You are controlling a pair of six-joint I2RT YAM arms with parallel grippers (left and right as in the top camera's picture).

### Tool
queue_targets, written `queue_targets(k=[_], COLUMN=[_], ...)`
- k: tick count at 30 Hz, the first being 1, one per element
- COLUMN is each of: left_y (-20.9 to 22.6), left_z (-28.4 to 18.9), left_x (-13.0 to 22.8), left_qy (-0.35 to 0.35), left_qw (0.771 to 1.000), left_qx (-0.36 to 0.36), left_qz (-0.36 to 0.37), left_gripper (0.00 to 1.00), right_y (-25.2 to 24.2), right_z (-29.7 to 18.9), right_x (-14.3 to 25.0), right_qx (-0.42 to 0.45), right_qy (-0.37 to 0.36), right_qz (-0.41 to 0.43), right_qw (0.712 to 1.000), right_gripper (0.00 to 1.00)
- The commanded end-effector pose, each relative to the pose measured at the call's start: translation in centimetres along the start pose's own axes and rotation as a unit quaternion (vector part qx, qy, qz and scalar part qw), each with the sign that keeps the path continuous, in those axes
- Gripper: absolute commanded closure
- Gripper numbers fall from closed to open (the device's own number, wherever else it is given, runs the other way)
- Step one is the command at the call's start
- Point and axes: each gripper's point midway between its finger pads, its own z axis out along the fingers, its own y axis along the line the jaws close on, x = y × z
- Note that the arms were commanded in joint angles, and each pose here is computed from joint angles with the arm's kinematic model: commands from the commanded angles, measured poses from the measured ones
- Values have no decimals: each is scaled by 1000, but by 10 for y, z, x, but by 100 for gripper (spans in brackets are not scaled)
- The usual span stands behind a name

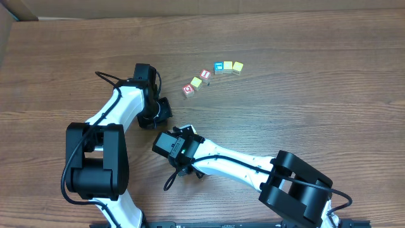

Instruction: Flip 4 blocks

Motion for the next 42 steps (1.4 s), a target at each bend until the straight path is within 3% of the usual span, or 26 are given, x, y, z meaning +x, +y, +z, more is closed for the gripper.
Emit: queue_targets(k=[1,27,35,42], left_y=[-2,-2,-3,-17], left_z=[2,2,2,1], left_x=[3,3,4,7], left_qy=[5,4,7,15], left_qw=[1000,1000,1000,999], left_qx=[2,3,4,40], left_qz=[-1,0,1,28], left_gripper=[96,96,96,96], right_y=[-3,-15,-2,-11], right_z=[-4,-4,-4,-49], right_x=[-8,-11,-8,-38], right_qx=[8,38,5,-21], right_qy=[-17,-31,-15,-31], right_qz=[12,22,24,57], right_qw=[1000,999,1000,998], right_gripper=[96,96,96,96])
